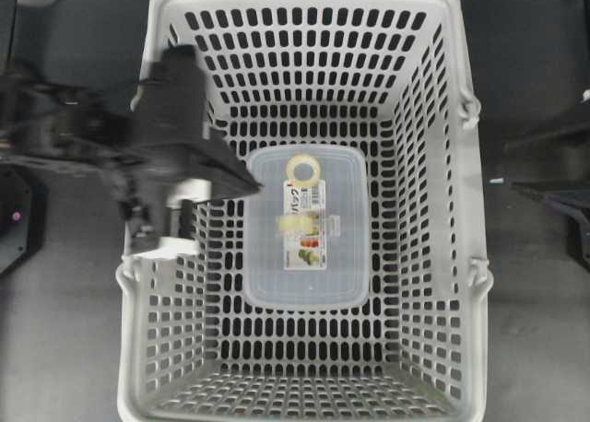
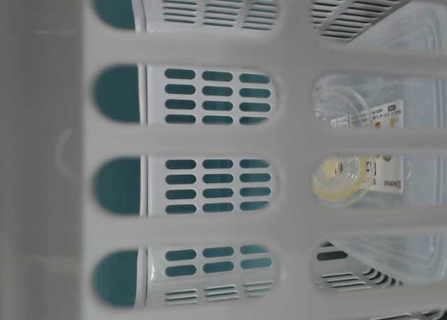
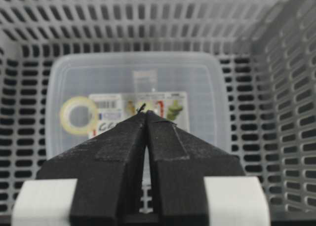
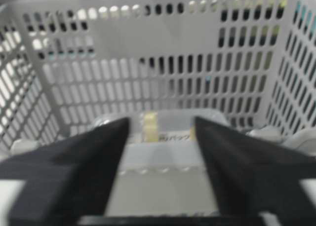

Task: Pick up the tape dispenser from the shopping basket with the left arm.
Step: 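Move the left gripper over the clear tape dispenser inside the basket, then lower the open left gripper around the tape dispenser's sides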

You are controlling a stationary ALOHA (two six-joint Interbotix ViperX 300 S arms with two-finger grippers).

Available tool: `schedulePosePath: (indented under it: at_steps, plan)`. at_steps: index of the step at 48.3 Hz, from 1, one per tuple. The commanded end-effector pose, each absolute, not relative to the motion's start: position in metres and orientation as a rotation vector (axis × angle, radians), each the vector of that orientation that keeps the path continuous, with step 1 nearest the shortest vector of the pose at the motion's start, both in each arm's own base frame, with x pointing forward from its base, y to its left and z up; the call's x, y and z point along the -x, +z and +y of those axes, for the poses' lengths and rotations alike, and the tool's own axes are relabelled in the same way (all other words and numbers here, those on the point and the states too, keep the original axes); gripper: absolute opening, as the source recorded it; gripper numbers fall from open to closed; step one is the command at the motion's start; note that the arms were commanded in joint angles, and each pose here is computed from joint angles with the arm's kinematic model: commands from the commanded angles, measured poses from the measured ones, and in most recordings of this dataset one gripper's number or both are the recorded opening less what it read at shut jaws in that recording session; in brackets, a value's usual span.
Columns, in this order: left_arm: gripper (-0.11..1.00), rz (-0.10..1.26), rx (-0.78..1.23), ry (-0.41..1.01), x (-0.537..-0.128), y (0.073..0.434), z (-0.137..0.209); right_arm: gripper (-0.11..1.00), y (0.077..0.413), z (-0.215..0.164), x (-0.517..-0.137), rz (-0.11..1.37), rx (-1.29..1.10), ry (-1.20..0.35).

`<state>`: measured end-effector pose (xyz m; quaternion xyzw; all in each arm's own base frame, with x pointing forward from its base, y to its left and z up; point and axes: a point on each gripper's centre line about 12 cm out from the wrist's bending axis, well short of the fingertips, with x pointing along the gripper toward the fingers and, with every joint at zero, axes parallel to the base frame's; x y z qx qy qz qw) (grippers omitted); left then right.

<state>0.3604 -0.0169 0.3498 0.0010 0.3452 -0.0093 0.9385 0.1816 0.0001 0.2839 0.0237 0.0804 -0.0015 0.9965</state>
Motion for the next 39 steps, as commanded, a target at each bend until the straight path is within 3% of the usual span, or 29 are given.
schedulePosePath:
  at_steps: [1,5,15,19,22,39]
  plan:
    - [0.01,0.732,-0.011,-0.016,-0.374,0.358,-0.017,0.66,0.295,0.0,-0.183,0.129,-0.048,-0.005]
    - [0.08,0.778,-0.016,-0.016,-0.385,0.35,-0.018,0.74,0.296,0.0,-0.182,0.124,-0.052,-0.004]
    - [0.68,0.893,-0.027,-0.027,-0.414,0.326,-0.027,0.73,0.297,0.0,-0.182,0.12,-0.052,-0.005]
    - [0.86,0.95,-0.03,-0.026,-0.423,0.312,-0.028,0.73,0.297,0.0,-0.182,0.12,-0.049,-0.004]
    - [0.91,0.998,-0.034,-0.025,-0.429,0.3,-0.028,0.73,0.297,0.0,-0.182,0.12,-0.049,-0.005]
    - [0.9,1.144,-0.034,-0.01,-0.441,0.251,-0.024,0.73,0.296,0.0,-0.182,0.12,-0.049,-0.005]
